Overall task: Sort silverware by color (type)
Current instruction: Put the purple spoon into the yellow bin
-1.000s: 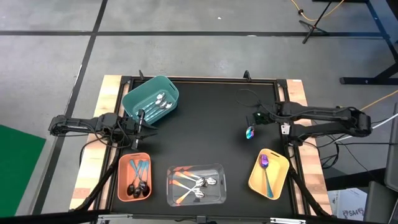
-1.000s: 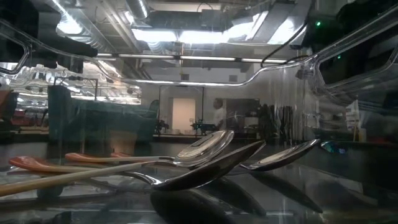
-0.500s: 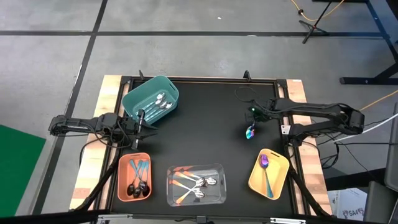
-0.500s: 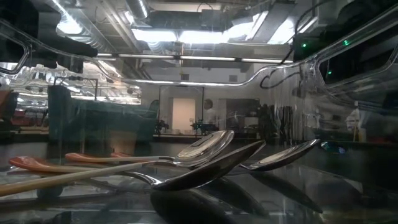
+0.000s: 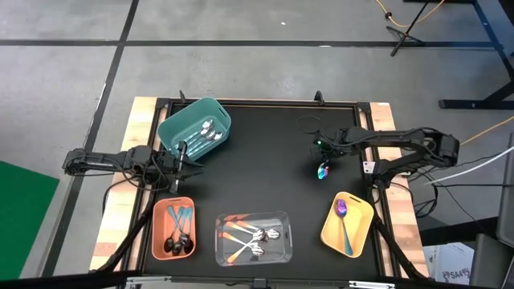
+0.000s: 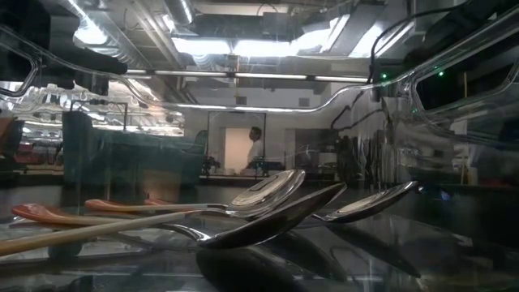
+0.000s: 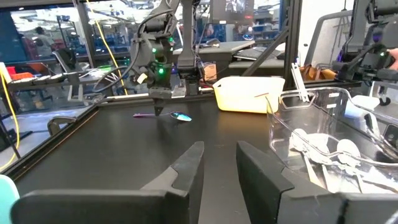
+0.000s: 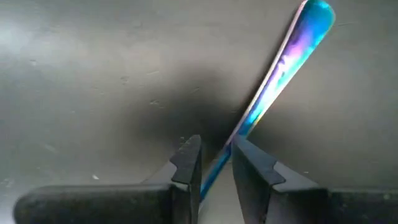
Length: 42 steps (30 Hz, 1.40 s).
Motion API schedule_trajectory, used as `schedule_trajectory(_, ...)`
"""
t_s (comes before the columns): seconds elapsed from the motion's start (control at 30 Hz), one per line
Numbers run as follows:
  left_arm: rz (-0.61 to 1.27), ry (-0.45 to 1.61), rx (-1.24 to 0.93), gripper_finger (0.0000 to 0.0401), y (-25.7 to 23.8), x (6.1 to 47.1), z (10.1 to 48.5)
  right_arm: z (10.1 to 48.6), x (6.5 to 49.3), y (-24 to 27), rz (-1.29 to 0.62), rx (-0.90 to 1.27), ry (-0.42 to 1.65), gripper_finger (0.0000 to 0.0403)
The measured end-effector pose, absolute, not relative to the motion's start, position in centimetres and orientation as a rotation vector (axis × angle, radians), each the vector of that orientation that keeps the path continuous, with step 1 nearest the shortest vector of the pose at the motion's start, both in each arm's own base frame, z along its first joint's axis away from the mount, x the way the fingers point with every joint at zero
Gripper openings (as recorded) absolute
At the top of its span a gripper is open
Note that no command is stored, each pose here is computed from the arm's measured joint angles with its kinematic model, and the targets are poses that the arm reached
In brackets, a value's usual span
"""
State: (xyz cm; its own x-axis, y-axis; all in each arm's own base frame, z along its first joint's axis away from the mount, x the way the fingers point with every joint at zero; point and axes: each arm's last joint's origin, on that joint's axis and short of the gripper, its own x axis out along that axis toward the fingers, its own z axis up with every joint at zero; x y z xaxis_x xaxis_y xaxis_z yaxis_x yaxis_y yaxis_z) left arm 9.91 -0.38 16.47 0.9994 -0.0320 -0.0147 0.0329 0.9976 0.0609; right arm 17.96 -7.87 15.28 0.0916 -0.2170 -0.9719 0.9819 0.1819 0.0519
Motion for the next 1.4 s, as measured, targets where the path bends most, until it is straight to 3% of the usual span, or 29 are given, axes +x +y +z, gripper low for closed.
schedule_trajectory(0.67,-0.032,0.014,0.061,0.0089,-0.38,9.92,16.46,14.97,17.69,-7.79,-1.265,1.044,1.034,0.0076)
schedule_trajectory(1.4,-0.032,0.014,0.061,0.0089,-0.39,9.92,16.46,15.66,17.41,-7.67,-1.281,1.086,0.979,0.0076)
